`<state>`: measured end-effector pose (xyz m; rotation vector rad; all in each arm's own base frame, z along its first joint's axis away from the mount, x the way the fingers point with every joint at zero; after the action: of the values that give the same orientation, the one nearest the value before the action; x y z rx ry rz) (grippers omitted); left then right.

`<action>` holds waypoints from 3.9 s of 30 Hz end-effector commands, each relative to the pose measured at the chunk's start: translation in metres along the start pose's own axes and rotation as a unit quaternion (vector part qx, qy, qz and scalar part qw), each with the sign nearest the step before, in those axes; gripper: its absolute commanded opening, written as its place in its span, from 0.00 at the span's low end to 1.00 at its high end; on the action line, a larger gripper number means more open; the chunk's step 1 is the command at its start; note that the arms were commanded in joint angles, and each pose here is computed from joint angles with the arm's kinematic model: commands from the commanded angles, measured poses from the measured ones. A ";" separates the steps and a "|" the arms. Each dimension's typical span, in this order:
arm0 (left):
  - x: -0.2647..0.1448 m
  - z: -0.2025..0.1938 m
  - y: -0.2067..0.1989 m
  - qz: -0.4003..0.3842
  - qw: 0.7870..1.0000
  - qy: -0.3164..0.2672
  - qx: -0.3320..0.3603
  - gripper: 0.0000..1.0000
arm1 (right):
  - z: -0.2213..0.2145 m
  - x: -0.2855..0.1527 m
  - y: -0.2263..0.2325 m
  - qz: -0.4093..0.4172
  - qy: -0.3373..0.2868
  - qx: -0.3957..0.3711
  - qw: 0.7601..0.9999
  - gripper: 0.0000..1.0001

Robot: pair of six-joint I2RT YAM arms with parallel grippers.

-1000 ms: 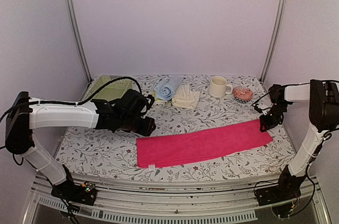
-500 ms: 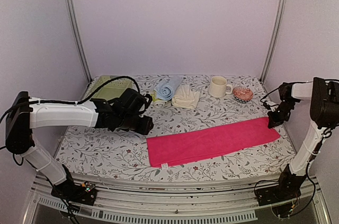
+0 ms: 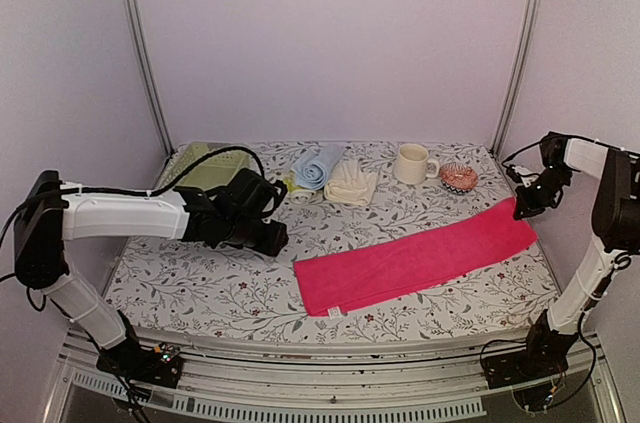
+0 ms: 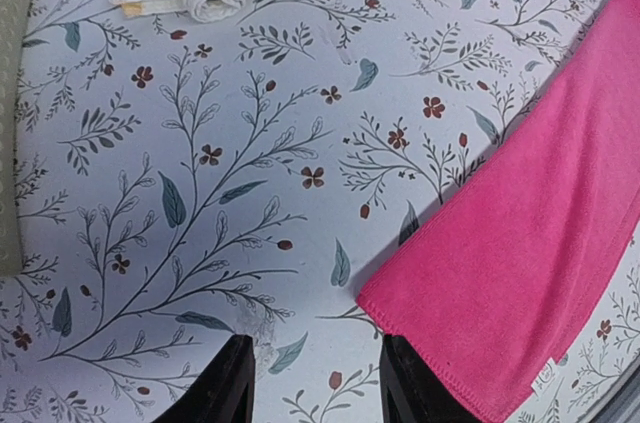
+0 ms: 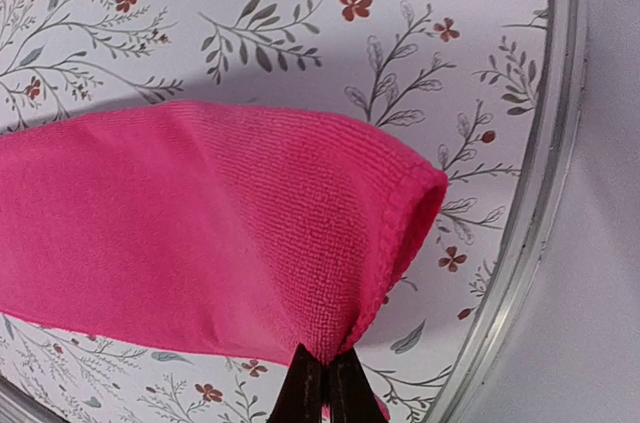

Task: Roll the towels
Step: Pick up the towel from the center of the board, then fold the towel at the center of the board.

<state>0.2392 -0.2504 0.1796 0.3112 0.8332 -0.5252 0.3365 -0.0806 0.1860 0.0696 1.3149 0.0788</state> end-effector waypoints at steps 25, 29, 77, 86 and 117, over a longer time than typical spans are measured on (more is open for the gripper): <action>0.014 -0.009 -0.004 -0.035 0.998 0.040 -0.041 0.43 | -0.023 0.037 0.178 0.325 0.147 -0.156 0.921 0.02; 0.014 -0.013 -0.012 -0.045 0.997 0.046 -0.047 0.42 | -0.015 0.041 0.209 0.358 0.142 -0.172 0.907 0.03; 0.025 -0.073 -0.054 -0.168 0.966 0.043 -0.192 0.00 | -0.063 0.105 0.436 0.473 0.310 -0.191 0.802 0.02; 0.032 -0.077 -0.058 -0.172 0.965 0.053 -0.189 0.00 | -0.061 0.115 0.444 0.483 0.315 -0.176 0.798 0.03; 0.038 -0.094 -0.058 -0.162 0.966 0.069 -0.191 0.00 | -0.052 0.127 0.465 0.516 0.336 -0.130 0.777 0.03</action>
<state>0.1764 -0.2686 0.0937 -0.1665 1.0949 -0.6413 0.3095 0.3860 0.0966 0.5520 1.8260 1.2958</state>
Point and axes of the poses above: each gripper's point midway between its finger pads, its own x axis out along the fingers, its own y axis along the line the jaws close on, z = x × y, the point moved 10 cm from there along -x, back along the fingers, and after that the axes turned 12 degrees about x, right-handed, at the moved point
